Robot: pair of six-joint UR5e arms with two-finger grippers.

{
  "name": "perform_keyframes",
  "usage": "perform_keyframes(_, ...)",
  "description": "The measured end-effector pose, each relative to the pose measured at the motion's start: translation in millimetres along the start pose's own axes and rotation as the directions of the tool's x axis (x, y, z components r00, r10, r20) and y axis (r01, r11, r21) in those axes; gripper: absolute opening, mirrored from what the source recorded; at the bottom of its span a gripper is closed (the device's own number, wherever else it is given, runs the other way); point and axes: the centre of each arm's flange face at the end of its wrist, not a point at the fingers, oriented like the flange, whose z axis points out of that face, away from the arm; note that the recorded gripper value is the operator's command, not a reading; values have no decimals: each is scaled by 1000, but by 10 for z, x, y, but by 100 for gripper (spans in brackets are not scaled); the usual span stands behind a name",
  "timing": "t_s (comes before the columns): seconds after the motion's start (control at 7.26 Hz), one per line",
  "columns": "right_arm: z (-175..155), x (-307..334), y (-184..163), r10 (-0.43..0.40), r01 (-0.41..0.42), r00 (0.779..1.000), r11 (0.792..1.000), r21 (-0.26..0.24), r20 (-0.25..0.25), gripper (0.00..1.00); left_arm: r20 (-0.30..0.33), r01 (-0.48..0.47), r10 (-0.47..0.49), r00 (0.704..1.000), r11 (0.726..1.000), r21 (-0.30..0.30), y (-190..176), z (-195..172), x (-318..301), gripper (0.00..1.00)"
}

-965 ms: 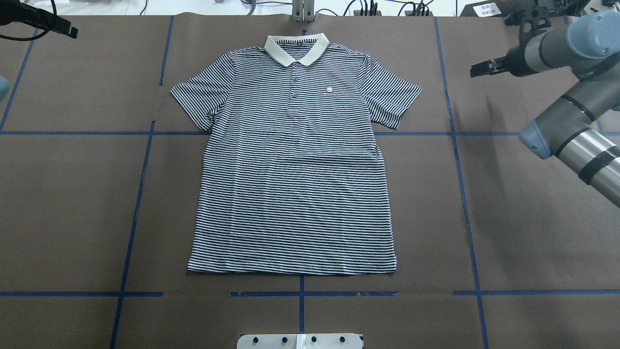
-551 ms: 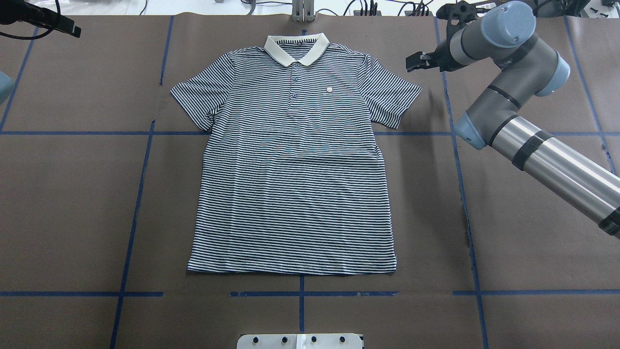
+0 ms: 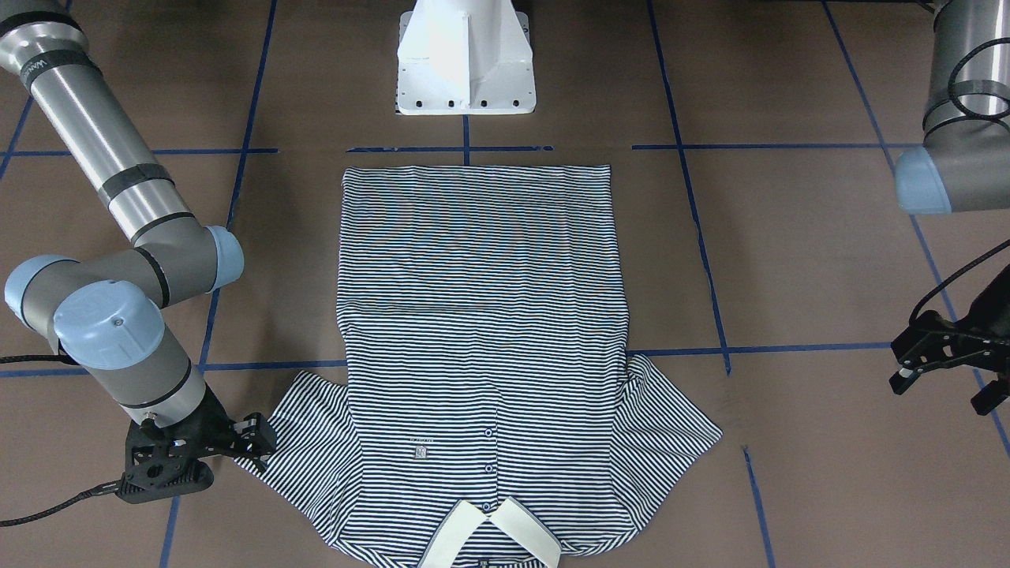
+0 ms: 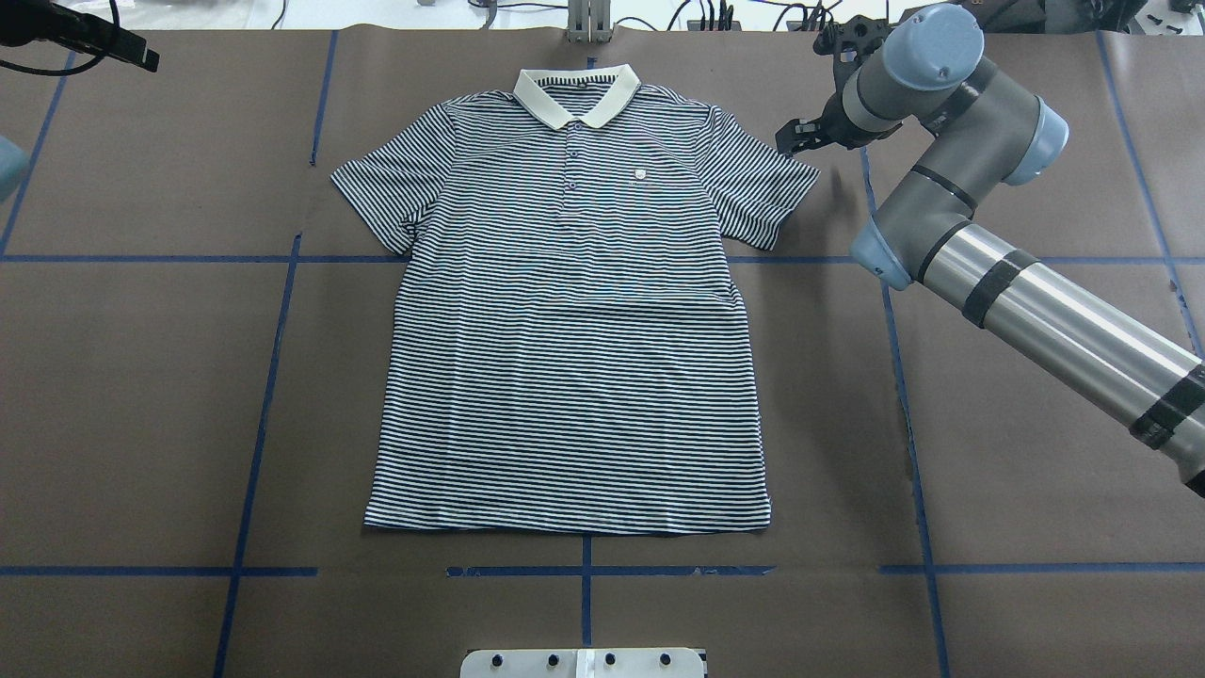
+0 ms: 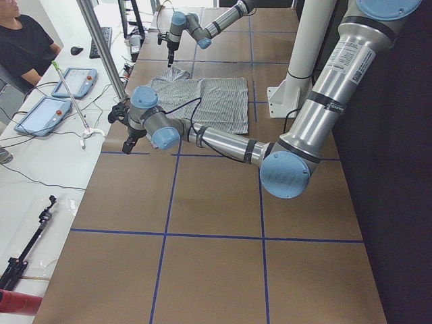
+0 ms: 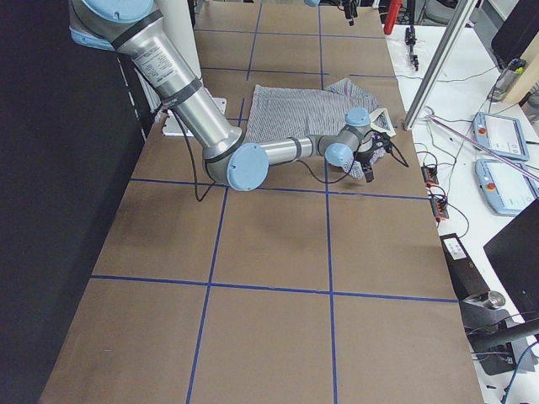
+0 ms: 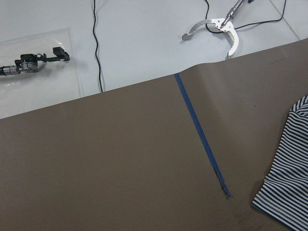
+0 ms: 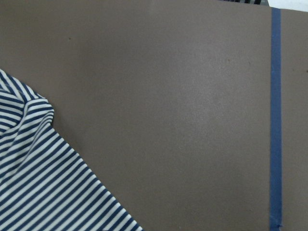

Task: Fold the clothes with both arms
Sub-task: 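Move the right gripper toward the sleeve nearest it on the striped polo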

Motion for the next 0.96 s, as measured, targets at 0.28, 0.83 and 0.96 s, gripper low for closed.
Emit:
perform_keyframes(0.28,15,-23,37,-2,3,1000,999,-40,20,83,0,0,0,1000,1000,0,0,1,0,99)
perform_keyframes(0.83,84,32,105,0,2,1000,997,-71,26,79,-4,-1,1,1000,1000,3,-3,-20,18,99)
perform_keyframes(0.96,104,42,116,0,2,1000,997,-75,24,78,-5,-1,1,1000,1000,4,-5,-26,22,99)
